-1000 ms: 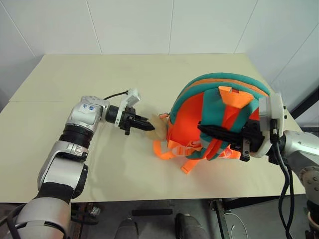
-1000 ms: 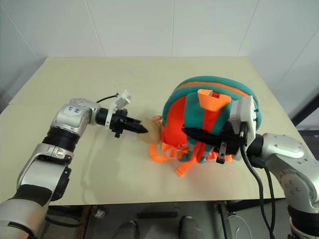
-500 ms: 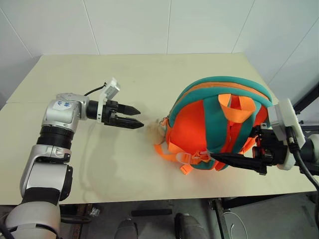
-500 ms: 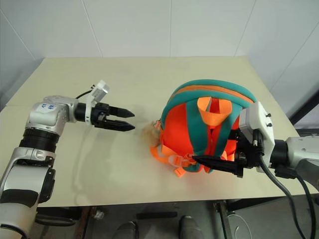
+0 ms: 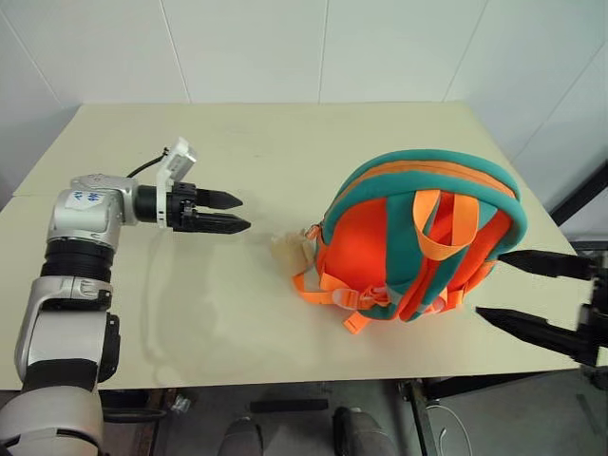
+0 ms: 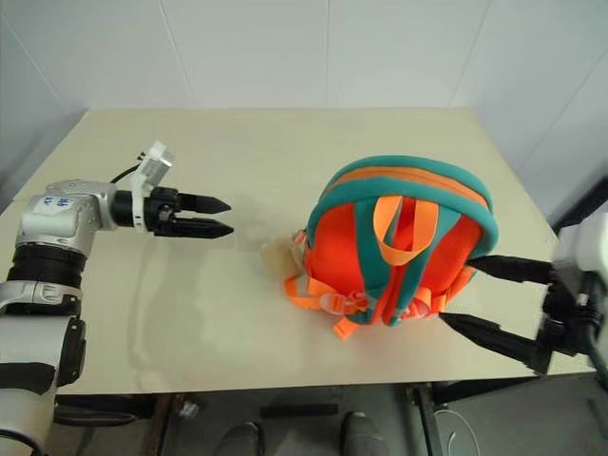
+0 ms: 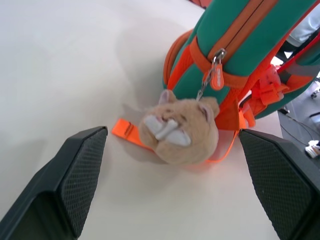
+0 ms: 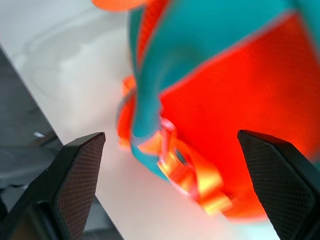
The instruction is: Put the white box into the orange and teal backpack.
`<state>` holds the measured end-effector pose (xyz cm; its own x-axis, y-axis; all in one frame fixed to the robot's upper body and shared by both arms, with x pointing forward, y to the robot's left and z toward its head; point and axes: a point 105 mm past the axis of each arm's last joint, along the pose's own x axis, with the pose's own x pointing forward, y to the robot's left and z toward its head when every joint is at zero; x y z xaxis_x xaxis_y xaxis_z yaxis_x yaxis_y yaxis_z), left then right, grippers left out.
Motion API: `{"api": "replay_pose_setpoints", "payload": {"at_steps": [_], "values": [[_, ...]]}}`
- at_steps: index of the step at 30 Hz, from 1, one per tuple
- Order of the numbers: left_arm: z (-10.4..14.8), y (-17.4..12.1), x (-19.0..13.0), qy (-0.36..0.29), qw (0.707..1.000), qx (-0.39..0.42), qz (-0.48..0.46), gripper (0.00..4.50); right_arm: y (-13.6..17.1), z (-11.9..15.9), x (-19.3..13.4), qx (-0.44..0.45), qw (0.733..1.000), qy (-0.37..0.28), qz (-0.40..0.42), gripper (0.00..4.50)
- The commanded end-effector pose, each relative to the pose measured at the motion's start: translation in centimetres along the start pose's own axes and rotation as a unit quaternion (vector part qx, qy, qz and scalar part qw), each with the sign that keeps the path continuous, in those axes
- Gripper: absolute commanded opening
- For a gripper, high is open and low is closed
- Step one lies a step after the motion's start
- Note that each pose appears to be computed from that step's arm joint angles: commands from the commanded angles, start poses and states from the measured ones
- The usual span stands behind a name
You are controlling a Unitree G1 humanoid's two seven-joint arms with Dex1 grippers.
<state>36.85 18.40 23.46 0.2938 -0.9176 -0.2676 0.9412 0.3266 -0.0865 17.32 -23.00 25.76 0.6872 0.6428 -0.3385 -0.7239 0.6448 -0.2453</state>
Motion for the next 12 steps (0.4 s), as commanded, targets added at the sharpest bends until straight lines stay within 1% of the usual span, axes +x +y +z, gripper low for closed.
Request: {"api": "replay_pose_setpoints", "payload": {"at_steps": [1, 3, 4, 7, 9, 12], "values": [[1.9, 0.5, -1.4, -0.047, 0.998, 0.039, 0.012, 4.5, -0.8, -0.1, -3.2, -0.022, 0.997, 0.023, -0.065, 4.47], [2.4, 0.5, -1.1, -0.063, 0.997, 0.051, 0.008, 4.5, -1.4, -0.5, -4.3, -0.022, 0.996, 0.027, -0.085, 4.47], [2.8, 0.6, -1.0, -0.077, 0.995, 0.061, 0.005, 4.5, -2.3, -0.6, -4.9, -0.027, 0.993, 0.018, -0.11, 4.47], [4.1, 0.5, -1.2, -0.14, 0.985, 0.097, -0.011, 4.5, -4.6, -1.7, -6.4, -0.033, 0.984, -0.001, -0.175, 4.47], [4.1, 0.4, -1.3, -0.147, 0.983, 0.108, -0.016, 4.5, -4.8, -2.3, -6.6, -0.03, 0.984, 0.001, -0.173, 4.47], [3.9, 0.4, -1.5, -0.147, 0.983, 0.111, -0.014, 4.5, -5.4, -2.3, -6.6, -0.035, 0.983, -0.013, -0.18, 4.47]]}}
